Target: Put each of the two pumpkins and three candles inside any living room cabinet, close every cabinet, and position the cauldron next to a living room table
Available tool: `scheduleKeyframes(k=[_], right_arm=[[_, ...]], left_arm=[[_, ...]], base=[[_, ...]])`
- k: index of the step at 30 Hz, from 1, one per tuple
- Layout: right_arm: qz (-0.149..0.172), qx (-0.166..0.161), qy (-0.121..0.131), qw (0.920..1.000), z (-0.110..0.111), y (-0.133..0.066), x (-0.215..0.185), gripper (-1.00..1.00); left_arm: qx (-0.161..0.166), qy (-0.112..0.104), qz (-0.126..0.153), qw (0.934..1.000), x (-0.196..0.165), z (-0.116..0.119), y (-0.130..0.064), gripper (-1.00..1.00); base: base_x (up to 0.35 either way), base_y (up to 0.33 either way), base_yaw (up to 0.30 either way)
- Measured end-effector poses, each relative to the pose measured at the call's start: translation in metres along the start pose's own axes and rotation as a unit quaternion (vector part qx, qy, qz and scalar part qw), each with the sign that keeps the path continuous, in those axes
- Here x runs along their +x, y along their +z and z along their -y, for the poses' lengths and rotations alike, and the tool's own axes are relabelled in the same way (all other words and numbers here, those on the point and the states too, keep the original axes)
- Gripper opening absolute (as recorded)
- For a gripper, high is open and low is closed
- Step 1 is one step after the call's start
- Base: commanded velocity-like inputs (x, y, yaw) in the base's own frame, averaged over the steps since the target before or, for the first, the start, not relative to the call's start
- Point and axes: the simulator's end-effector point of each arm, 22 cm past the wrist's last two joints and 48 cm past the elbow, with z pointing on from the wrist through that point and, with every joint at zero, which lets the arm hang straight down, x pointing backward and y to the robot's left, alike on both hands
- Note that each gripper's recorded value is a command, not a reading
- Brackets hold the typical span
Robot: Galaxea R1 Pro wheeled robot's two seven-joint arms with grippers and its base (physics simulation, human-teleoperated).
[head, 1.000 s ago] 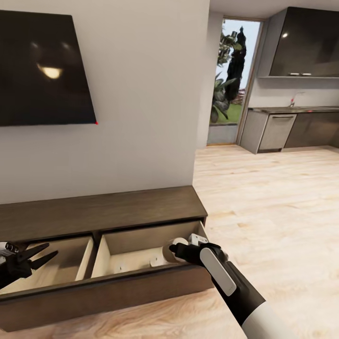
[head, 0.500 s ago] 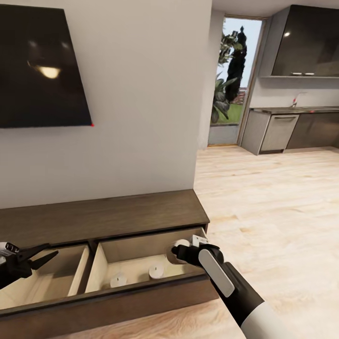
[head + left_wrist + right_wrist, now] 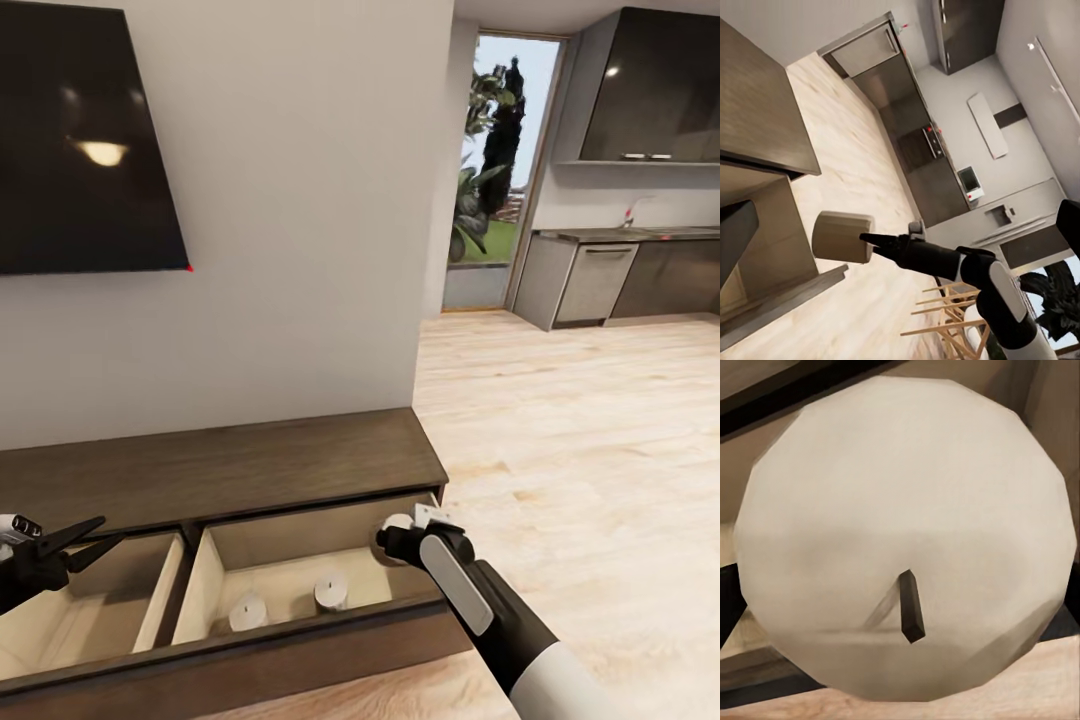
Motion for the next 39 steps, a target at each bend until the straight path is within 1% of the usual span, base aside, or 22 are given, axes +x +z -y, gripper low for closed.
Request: scheduleKeyframes(k=[3,5,8,11,17,24,39], right_arm=[[0.005,0.008,-0.008,0.9999,0.002,0.000,-0.001,-1.00],[0.001,0.016,-0.013,0.9998,0.006,0.004,0.003,-1.00],[-0.016,0.033,-0.017,0.9992,0.018,0.012,0.017,-1.00],[-0.020,0.039,-0.017,0.9989,0.022,0.015,0.021,-1.00],[-0.016,0.033,-0.016,0.9992,0.018,0.015,0.019,-1.00],[0.003,0.028,-0.008,0.9996,0.014,0.012,0.008,-1.00],[0.005,0.027,-0.007,0.9996,0.012,0.011,0.007,-1.00]], left_arm=[[0.000,0.000,0.000,1.0000,0.000,0.000,0.000,1.00],[0.000,0.000,0.000,1.0000,0.000,0.000,0.000,1.00],[0.001,-0.001,0.000,1.0000,0.001,0.000,0.001,1.00],[0.000,0.000,0.000,1.0000,0.000,0.000,0.000,1.00],[0.001,-0.001,0.000,1.0000,0.001,0.000,0.001,1.00],[0.001,-0.001,0.000,1.0000,0.001,0.000,0.001,1.00],[0.001,-0.001,0.000,1.0000,0.001,0.000,0.001,1.00]], base=[[0.007,0.000,0.000],[0.003,0.000,0.000],[0.000,0.000,0.000],[0.000,0.000,0.000],[0.000,0.000,0.000],[0.000,0.000,0.000],[0.000,0.000,0.000]])
